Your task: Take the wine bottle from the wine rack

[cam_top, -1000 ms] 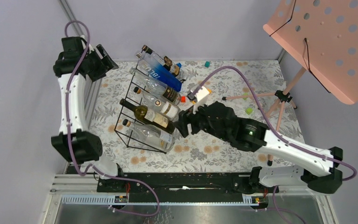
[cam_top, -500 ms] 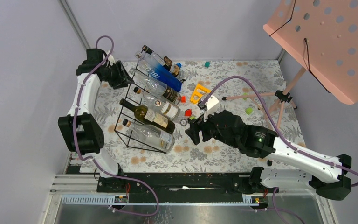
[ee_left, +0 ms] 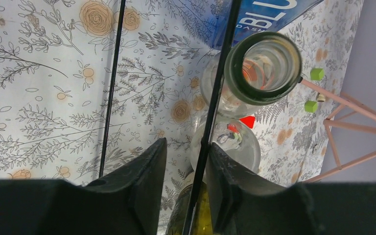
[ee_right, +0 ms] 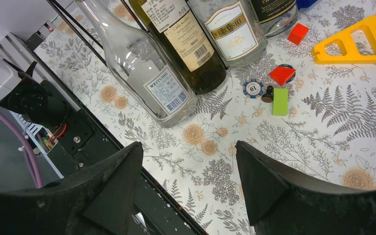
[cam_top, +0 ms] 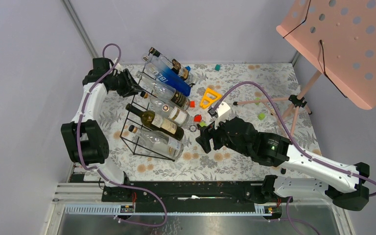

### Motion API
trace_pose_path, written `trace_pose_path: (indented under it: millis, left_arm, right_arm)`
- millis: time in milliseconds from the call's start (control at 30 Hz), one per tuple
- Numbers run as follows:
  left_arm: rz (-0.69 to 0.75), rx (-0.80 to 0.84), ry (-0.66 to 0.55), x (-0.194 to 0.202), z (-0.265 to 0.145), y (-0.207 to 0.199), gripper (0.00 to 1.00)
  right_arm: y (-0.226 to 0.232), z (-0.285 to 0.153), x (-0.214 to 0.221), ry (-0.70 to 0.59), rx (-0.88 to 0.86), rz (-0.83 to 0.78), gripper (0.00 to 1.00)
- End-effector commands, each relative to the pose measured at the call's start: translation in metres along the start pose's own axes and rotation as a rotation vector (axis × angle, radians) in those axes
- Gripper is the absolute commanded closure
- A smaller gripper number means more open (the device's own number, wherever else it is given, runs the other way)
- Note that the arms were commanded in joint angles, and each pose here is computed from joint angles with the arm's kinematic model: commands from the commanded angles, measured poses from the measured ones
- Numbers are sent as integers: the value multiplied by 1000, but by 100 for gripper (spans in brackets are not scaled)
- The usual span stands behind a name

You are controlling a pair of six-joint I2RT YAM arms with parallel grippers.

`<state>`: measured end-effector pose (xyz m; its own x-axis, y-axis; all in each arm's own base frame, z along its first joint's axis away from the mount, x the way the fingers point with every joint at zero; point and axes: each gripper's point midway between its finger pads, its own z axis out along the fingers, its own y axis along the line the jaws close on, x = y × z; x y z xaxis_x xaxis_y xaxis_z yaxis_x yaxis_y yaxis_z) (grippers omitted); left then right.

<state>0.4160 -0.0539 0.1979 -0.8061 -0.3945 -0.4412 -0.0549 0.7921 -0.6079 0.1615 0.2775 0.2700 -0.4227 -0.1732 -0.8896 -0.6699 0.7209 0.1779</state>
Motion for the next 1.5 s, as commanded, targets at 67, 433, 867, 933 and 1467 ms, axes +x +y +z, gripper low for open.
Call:
trace_pose_path:
  millis: [67,433,867,933,1467]
  left_arm:
    - [59,82,-184,-32,-13,-24,58]
    - [87,91,-313,-41,-16,-36,58]
    - [124,59,-311,-34,-5,-31,71]
    - [123,49,-305,-32,-3,-27,71]
    - [131,79,-262,-30,14,-29,100]
  right_arm:
    - [-5,-1,-5,-30,20,30,23]
    - [-4,4,4,-3,17,25,23]
    - [0,8,11,24,2,17,23]
    - [0,8,11,23,2,16,23]
    - [-1,8,15,31,0,21,23]
